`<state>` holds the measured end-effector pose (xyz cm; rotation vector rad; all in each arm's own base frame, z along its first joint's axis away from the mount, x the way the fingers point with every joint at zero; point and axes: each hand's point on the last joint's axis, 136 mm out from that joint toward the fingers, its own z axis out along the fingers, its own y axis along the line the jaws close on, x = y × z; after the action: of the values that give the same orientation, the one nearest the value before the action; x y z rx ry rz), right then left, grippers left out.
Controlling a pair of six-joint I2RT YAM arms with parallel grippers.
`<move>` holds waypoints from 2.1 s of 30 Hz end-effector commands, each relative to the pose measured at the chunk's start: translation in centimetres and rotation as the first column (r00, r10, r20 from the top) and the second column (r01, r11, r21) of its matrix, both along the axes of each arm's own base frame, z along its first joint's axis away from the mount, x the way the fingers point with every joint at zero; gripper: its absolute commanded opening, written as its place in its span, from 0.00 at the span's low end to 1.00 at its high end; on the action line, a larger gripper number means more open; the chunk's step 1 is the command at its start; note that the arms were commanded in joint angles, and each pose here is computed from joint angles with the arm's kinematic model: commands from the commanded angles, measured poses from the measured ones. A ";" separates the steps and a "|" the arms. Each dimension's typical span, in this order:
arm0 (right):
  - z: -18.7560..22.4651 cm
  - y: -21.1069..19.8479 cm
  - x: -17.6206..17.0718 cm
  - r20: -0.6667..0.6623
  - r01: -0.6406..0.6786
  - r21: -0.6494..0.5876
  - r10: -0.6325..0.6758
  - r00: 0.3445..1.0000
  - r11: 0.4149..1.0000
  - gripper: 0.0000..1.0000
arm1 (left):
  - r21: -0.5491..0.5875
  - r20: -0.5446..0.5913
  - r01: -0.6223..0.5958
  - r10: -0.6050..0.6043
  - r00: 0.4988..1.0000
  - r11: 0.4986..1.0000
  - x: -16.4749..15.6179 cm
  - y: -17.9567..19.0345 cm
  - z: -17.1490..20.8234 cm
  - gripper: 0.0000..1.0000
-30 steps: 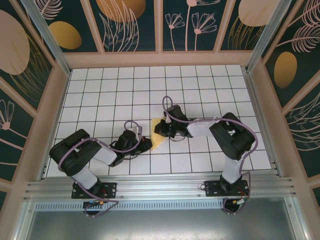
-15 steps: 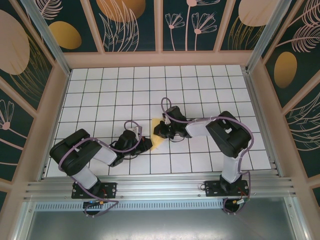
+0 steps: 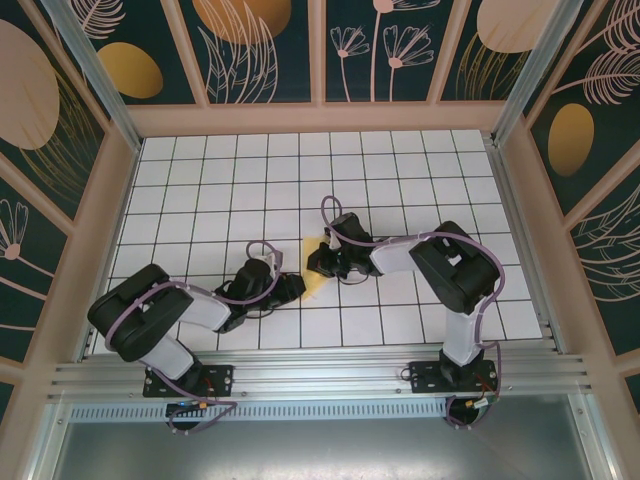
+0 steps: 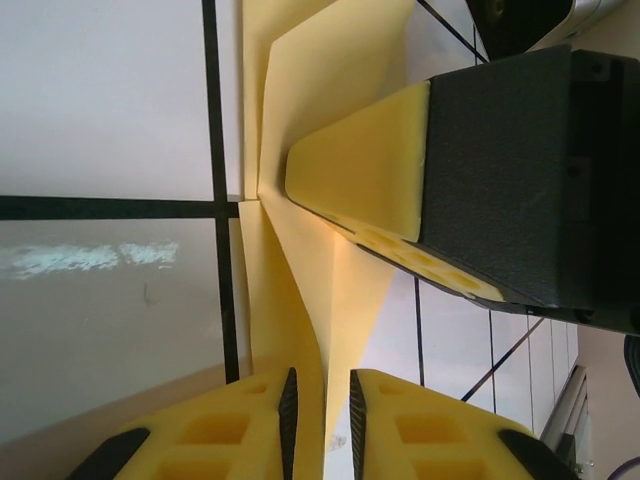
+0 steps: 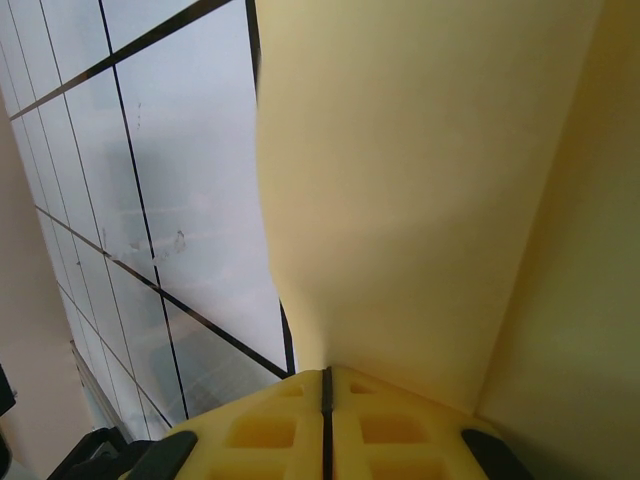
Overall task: Fold a paper plane with a square sheet of paper (pick it up from the middle)
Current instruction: Fourth fold the wing at the center of the table.
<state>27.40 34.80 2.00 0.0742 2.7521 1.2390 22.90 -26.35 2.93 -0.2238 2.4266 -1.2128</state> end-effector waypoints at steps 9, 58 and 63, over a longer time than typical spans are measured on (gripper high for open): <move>-1.5 -0.8 -0.3 -0.013 0.007 -0.043 -0.008 1.000 0.999 0.11 | 0.005 0.055 0.000 0.000 0.999 1.000 1.0 -0.2 3.4 0.10; -2.3 -1.5 -0.3 -0.030 0.016 -0.080 -0.019 0.999 0.997 0.10 | -0.207 -0.105 0.081 -0.104 0.989 0.975 -1.9 -2.3 0.6 0.03; -2.3 -1.6 -0.2 -0.026 0.019 -0.088 -0.021 0.999 0.996 0.11 | -0.090 -0.112 0.064 -0.074 0.991 0.994 -1.2 -1.7 -0.2 0.04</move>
<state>27.42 34.74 1.93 0.0763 2.7532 1.2358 21.80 -28.07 3.17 -0.2672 2.4449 -1.4372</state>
